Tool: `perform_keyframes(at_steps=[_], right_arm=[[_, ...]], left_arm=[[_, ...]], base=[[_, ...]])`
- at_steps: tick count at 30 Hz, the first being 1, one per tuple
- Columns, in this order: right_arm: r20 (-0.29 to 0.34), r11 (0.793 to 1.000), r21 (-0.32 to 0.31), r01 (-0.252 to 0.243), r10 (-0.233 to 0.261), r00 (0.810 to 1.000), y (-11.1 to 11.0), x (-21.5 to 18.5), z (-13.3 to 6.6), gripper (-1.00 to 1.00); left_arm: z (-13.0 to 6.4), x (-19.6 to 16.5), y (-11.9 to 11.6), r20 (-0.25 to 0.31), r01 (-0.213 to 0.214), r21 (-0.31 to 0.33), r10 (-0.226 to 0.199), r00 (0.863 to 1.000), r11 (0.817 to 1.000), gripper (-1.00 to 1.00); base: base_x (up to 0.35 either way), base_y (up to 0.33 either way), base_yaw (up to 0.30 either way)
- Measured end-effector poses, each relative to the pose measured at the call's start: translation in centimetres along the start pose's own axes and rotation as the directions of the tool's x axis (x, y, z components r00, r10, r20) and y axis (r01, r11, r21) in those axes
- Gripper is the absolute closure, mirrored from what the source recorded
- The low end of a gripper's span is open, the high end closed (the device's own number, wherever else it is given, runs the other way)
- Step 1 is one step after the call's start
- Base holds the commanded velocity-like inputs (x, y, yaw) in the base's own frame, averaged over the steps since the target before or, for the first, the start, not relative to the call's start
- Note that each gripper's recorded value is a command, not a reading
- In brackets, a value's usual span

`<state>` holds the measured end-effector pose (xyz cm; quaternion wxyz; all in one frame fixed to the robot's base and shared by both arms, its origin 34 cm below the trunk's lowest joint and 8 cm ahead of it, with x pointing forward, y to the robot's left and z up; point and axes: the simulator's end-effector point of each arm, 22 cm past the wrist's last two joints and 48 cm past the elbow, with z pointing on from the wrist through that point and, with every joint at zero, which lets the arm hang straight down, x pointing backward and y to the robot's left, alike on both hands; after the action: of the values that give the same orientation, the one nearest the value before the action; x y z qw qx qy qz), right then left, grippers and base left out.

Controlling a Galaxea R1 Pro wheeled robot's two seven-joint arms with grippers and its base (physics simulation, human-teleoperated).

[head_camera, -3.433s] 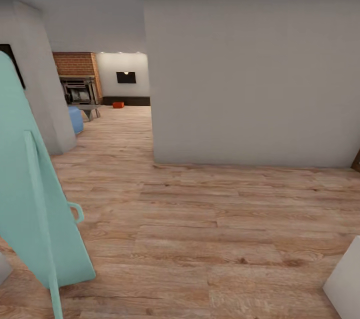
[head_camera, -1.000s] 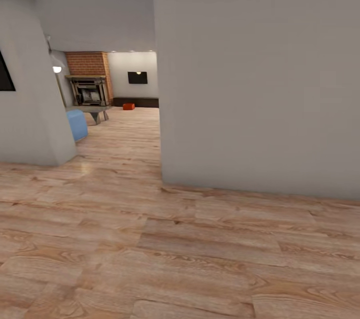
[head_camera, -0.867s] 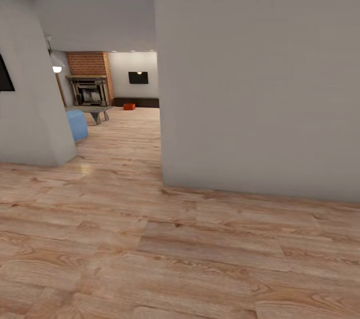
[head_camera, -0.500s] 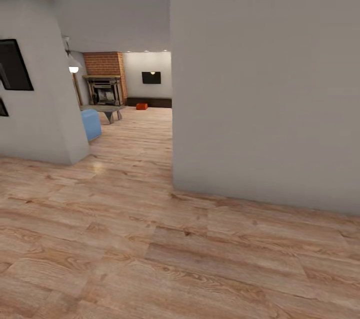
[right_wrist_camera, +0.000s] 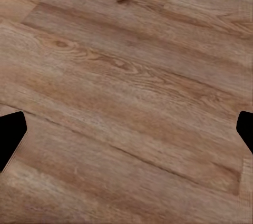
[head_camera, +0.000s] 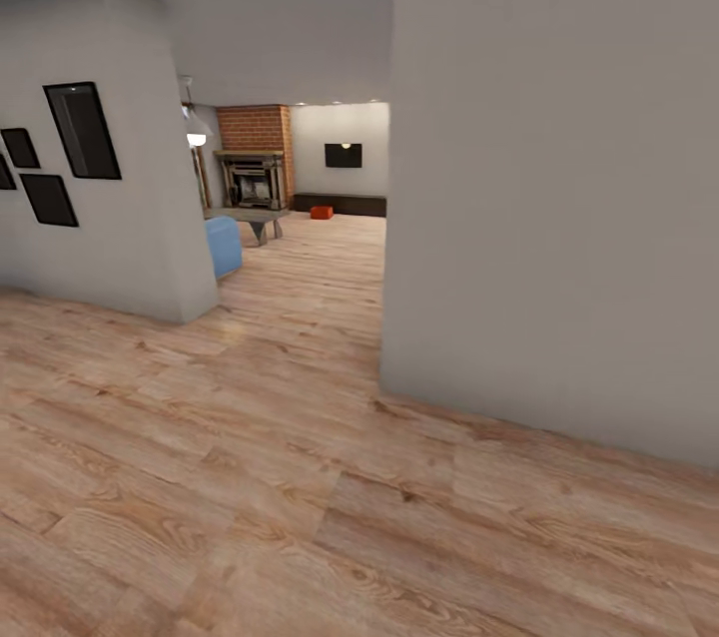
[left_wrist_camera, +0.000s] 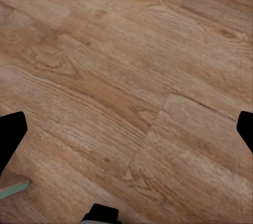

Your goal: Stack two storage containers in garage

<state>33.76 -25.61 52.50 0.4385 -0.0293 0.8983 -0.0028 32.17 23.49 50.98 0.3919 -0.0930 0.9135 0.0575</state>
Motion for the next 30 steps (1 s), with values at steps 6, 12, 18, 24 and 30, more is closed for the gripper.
perform_keyframes(at_steps=[6, 12, 18, 24, 30], right_arm=[[0.0, 1.0, -0.001, 0.001, -0.001, 1.0, 0.03, 0.0, 0.0, -1.0], [0.0, 1.0, -0.001, 0.001, -0.001, 1.0, 0.04, 0.0, 0.0, -1.0], [0.0, 1.0, -0.001, 0.001, -0.001, 1.0, 0.04, 0.0, 0.0, -1.0], [0.0, 1.0, -0.001, 0.001, -0.001, 1.0, 0.04, 0.0, 0.0, -1.0], [0.0, 1.0, -0.001, 0.001, -0.001, 1.0, 0.03, 0.0, 0.0, -1.0]], left_arm=[[0.0, 0.0, 0.02, 0.0, 0.0, 0.0, 0.0, 1.0, 1.0, -1.0], [0.0, 0.0, 0.01, 0.0, 0.0, 0.0, 0.0, 1.0, 1.0, -1.0], [0.0, 0.0, 0.01, 0.0, -0.001, 0.0, 0.001, 1.0, 1.0, -1.0], [0.0, 0.0, 0.01, 0.0, -0.001, 0.0, 0.001, 1.0, 1.0, -1.0], [0.0, 0.0, 0.0, 0.0, -0.001, 0.0, 0.001, 1.0, 1.0, -1.0]], base=[[0.326, 0.0, 0.225], [0.326, 0.0, 0.225], [0.326, 0.0, 0.225], [0.326, 0.0, 0.225], [0.326, 0.0, 0.225]])
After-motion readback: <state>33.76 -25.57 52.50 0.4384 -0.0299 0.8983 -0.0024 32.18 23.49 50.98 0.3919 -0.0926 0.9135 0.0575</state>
